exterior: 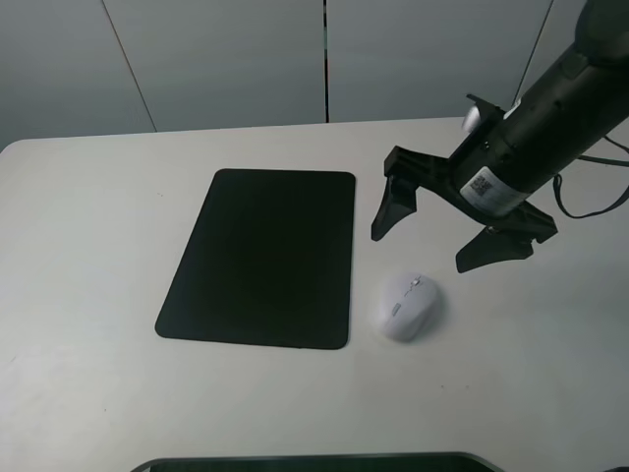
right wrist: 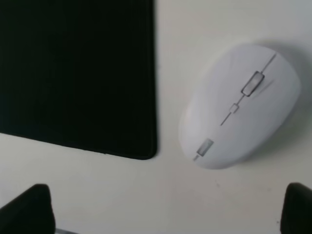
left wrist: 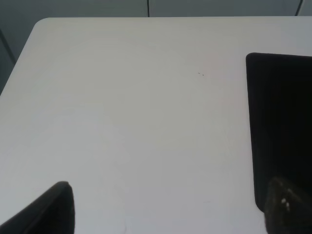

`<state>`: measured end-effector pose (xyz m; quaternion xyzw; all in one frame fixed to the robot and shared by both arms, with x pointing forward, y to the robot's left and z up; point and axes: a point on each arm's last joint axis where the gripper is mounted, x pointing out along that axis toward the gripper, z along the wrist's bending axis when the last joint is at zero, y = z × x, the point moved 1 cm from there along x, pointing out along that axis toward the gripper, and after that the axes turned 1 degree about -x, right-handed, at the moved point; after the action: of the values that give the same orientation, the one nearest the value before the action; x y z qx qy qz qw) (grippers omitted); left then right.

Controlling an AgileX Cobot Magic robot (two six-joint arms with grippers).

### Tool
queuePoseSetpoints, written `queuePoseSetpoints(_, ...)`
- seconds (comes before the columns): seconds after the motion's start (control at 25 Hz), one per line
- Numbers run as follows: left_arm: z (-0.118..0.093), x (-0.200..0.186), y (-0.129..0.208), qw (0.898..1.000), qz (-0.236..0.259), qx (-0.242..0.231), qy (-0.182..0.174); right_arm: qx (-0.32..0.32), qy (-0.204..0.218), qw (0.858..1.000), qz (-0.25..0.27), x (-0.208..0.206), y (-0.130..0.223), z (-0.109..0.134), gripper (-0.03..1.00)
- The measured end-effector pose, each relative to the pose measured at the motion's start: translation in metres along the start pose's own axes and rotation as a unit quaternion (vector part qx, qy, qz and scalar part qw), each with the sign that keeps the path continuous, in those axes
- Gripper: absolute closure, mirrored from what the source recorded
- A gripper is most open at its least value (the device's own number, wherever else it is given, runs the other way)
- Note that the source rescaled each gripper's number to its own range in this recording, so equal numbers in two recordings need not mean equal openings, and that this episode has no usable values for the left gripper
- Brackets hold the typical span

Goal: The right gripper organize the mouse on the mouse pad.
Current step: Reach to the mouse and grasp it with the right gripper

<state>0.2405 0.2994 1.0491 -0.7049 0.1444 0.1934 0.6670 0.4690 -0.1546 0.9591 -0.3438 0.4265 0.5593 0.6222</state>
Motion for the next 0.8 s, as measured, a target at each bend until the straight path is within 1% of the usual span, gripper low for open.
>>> queuePoseSetpoints(0.28,0.0,0.0,0.0,1.0,0.0,0.0,0.0,0.049,0.019,0.998,0.034,0.026,-0.005,-0.006,-0.03)
queuePoseSetpoints(0.6,0.0,0.0,0.0,1.0,0.0,0.0,0.0,0.07,0.025,0.996,0.046,0.043,-0.007,-0.006,-0.03)
queuePoseSetpoints(0.8,0.0,0.0,0.0,1.0,0.0,0.0,0.0,0.079,0.043,0.994,0.066,0.058,-0.008,-0.012,-0.03)
